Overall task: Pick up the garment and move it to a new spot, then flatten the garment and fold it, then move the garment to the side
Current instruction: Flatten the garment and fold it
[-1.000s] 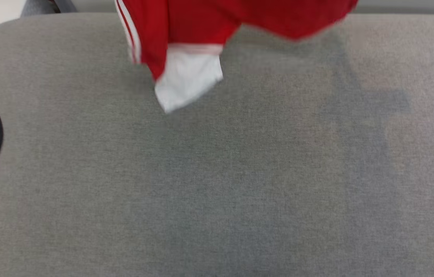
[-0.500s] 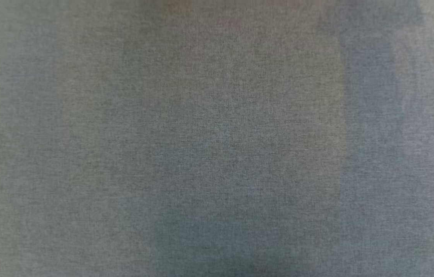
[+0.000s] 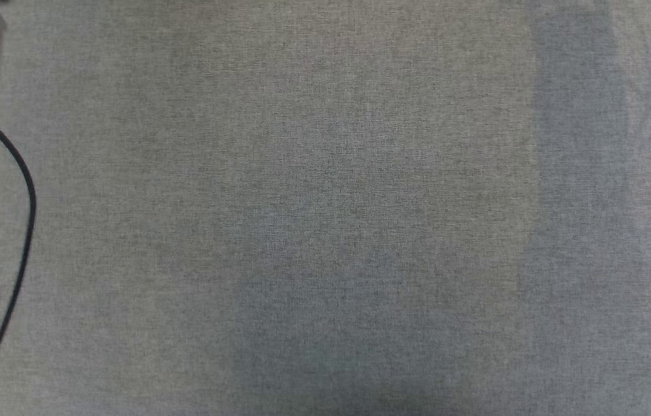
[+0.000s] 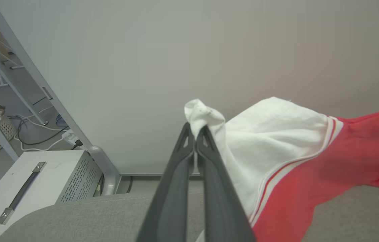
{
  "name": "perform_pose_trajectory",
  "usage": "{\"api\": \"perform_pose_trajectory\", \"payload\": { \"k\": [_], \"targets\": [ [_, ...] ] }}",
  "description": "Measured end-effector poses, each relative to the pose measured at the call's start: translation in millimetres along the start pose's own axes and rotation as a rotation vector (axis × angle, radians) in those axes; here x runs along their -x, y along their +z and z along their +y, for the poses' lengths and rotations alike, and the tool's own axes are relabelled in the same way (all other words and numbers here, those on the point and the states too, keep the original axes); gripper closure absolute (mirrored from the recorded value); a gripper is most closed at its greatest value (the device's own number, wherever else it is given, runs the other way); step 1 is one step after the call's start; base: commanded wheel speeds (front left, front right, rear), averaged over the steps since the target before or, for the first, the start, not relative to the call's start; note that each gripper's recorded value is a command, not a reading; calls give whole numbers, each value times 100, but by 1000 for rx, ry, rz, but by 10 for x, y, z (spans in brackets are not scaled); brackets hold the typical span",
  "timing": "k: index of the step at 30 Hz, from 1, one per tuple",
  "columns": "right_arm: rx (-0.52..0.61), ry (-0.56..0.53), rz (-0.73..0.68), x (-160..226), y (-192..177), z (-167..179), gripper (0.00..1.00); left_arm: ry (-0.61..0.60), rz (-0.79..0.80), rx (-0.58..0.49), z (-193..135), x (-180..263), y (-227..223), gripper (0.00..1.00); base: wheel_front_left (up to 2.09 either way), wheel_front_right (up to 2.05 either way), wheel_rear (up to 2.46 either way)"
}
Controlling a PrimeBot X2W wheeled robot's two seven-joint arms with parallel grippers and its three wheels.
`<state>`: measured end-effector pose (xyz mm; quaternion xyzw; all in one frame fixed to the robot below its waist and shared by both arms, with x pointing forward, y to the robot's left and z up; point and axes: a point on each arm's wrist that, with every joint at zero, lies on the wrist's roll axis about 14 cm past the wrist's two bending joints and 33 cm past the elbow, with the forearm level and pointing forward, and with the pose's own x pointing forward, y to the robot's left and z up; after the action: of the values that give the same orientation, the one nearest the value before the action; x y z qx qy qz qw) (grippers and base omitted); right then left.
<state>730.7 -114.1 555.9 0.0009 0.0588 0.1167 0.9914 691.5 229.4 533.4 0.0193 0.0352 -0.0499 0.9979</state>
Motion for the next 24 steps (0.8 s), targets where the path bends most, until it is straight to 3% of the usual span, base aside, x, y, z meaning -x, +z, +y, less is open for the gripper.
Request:
{"api": "perform_pose_trajectory", "payload": {
  "k": [11,24],
  "targets": [
    [-96,31,216,703,-1367,134,100,-35,211,211,-259,811,-1066,100,0,0,0],
    [-179,-15,345,1934,-1832,-126,100,-21,300,312,-374,2014,-1425,100,0,0,0]
  ]
}}
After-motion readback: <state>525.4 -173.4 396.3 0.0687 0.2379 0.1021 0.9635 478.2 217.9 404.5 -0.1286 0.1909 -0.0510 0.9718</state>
